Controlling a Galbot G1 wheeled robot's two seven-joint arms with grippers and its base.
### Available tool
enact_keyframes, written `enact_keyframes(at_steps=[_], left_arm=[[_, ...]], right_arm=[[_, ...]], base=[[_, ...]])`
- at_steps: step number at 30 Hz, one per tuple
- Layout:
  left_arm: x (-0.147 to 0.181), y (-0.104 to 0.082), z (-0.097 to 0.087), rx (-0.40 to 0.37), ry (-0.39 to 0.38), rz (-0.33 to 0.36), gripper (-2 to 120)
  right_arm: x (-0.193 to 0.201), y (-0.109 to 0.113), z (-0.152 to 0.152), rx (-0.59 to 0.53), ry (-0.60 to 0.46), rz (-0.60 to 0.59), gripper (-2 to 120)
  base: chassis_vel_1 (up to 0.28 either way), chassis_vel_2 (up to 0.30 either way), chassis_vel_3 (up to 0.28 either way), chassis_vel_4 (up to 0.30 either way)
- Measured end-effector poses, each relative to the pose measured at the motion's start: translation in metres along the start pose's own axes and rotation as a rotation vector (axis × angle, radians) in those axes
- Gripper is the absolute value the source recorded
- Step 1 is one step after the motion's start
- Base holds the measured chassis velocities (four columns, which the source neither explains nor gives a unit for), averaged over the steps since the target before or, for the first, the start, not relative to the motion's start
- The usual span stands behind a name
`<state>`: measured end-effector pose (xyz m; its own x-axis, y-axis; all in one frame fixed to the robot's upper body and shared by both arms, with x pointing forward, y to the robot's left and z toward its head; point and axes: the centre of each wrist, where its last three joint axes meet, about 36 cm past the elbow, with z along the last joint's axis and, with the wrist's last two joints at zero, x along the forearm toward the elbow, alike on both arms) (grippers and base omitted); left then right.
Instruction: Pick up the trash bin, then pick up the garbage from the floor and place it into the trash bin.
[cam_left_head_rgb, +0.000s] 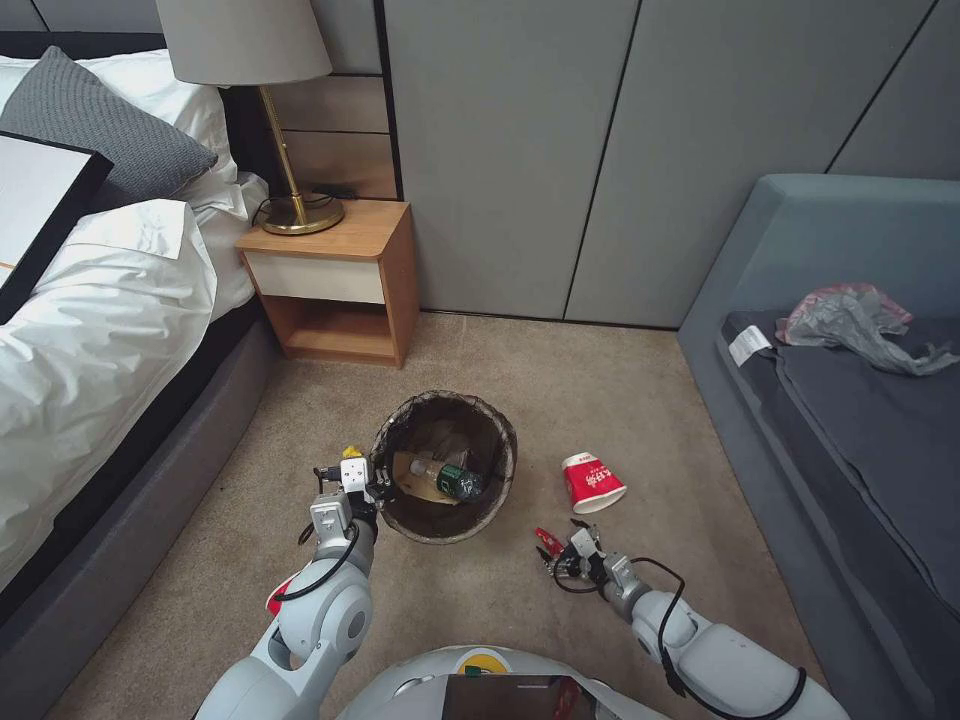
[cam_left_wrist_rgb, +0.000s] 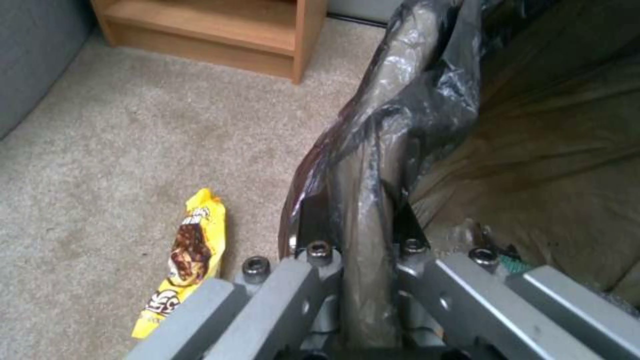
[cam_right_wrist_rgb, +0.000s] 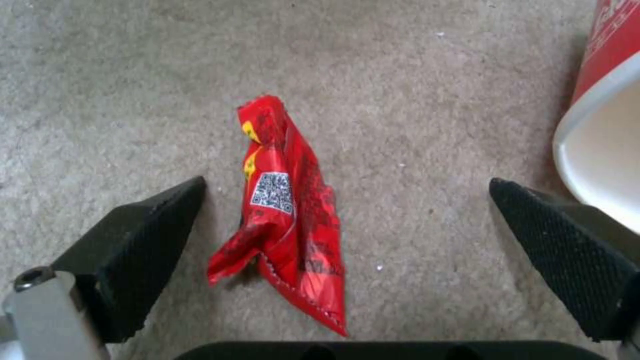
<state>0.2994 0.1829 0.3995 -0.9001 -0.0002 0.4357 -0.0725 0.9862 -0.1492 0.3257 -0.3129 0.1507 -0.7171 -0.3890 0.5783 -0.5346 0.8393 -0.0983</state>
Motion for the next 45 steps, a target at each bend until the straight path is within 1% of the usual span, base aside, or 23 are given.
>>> enact_keyframes(at_steps=[7,8,13,15,16,18,19,20,21,22,25,26,27,28,31,32,34,35,36,37,38,39,45], left_arm=[[0.000,0.000,0.000,0.001,0.000,0.000,0],[-0.001,0.000,0.000,0.000,0.000,-0.001,0],[-0.001,0.001,-0.001,0.000,-0.002,-0.001,0],[-0.001,0.001,-0.001,0.001,-0.002,-0.001,0],[-0.001,0.001,-0.001,0.001,-0.002,-0.001,0],[-0.002,0.001,-0.002,0.001,-0.003,-0.001,0],[-0.002,0.001,-0.002,0.001,-0.003,-0.001,0],[-0.002,0.001,-0.002,0.001,-0.003,-0.001,0],[-0.002,0.001,-0.002,0.002,-0.003,-0.001,0],[-0.002,0.001,-0.002,0.002,-0.003,-0.001,0],[-0.002,0.001,-0.003,0.006,-0.001,-0.001,0],[-0.002,0.001,-0.003,0.006,-0.001,-0.001,0],[-0.002,0.001,-0.003,0.006,-0.001,-0.002,0],[-0.002,0.001,-0.003,0.006,-0.001,-0.002,0],[-0.001,0.001,-0.005,0.008,-0.002,-0.003,0],[-0.001,0.001,-0.005,0.008,-0.002,-0.003,0],[-0.001,0.001,-0.005,0.009,-0.003,-0.002,0],[-0.001,0.001,-0.005,0.009,-0.003,-0.002,0],[-0.001,0.001,-0.005,0.010,-0.003,-0.002,0],[-0.001,0.001,-0.005,0.010,-0.003,-0.002,0],[-0.001,0.001,-0.005,0.010,-0.003,-0.002,0],[0.000,0.001,-0.005,0.010,-0.003,-0.002,0],[0.000,0.001,-0.005,0.011,-0.002,-0.002,0]], right_arm=[[-0.002,0.006,0.000,0.002,-0.003,-0.010,100],[-0.002,0.008,0.000,0.003,-0.005,-0.013,97],[-0.002,0.014,0.000,0.009,-0.009,-0.024,93],[-0.001,0.017,0.000,0.013,-0.014,-0.031,86],[-0.001,0.017,0.000,0.013,-0.014,-0.031,86],[0.000,0.020,-0.002,0.014,-0.019,-0.036,74],[0.000,0.020,-0.002,0.014,-0.019,-0.036,74],[0.001,0.021,-0.002,0.015,-0.020,-0.037,70],[0.002,0.021,-0.003,0.015,-0.020,-0.039,64],[0.002,0.021,-0.003,0.015,-0.020,-0.039,64],[0.005,0.022,-0.001,0.013,-0.014,-0.039,47],[0.005,0.022,-0.001,0.013,-0.014,-0.039,47],[0.007,0.022,0.000,0.010,-0.012,-0.039,41],[0.007,0.022,0.000,0.010,-0.012,-0.039,41],[0.010,0.023,0.002,0.006,-0.005,-0.038,27],[0.010,0.023,0.002,0.006,-0.005,-0.038,27],[0.011,0.023,0.004,0.005,-0.002,-0.036,15],[0.011,0.023,0.004,0.005,-0.002,-0.036,15],[0.011,0.023,0.004,0.005,-0.002,-0.035,13],[0.011,0.023,0.004,0.005,-0.001,-0.034,5],[0.011,0.023,0.004,0.005,-0.001,-0.034,5],[0.011,0.023,0.004,0.005,-0.002,-0.034,0],[0.010,0.024,0.004,0.007,-0.002,-0.031,0]], base=[[0.000,0.000,0.000,0.000],[0.000,0.000,0.000,0.000],[0.000,0.000,0.000,0.000],[0.000,0.000,0.000,0.000],[0.000,0.000,0.000,0.000],[0.000,0.000,0.000,0.000],[0.000,0.000,0.000,0.000],[0.000,0.000,0.000,0.000],[0.000,0.000,0.000,0.000],[0.000,0.000,0.000,0.000],[0.000,0.000,0.000,0.000],[0.000,0.000,0.000,0.000],[0.000,0.000,0.000,0.000],[0.000,0.000,0.000,0.000],[0.000,0.000,0.000,0.000],[0.000,0.000,0.000,0.000],[0.000,0.000,0.000,0.000],[0.000,0.000,0.000,0.000],[0.000,0.000,0.000,0.000],[0.000,0.000,0.000,0.000],[0.000,0.000,0.000,0.000],[0.000,0.000,0.000,0.000],[0.000,0.000,0.000,0.000]])
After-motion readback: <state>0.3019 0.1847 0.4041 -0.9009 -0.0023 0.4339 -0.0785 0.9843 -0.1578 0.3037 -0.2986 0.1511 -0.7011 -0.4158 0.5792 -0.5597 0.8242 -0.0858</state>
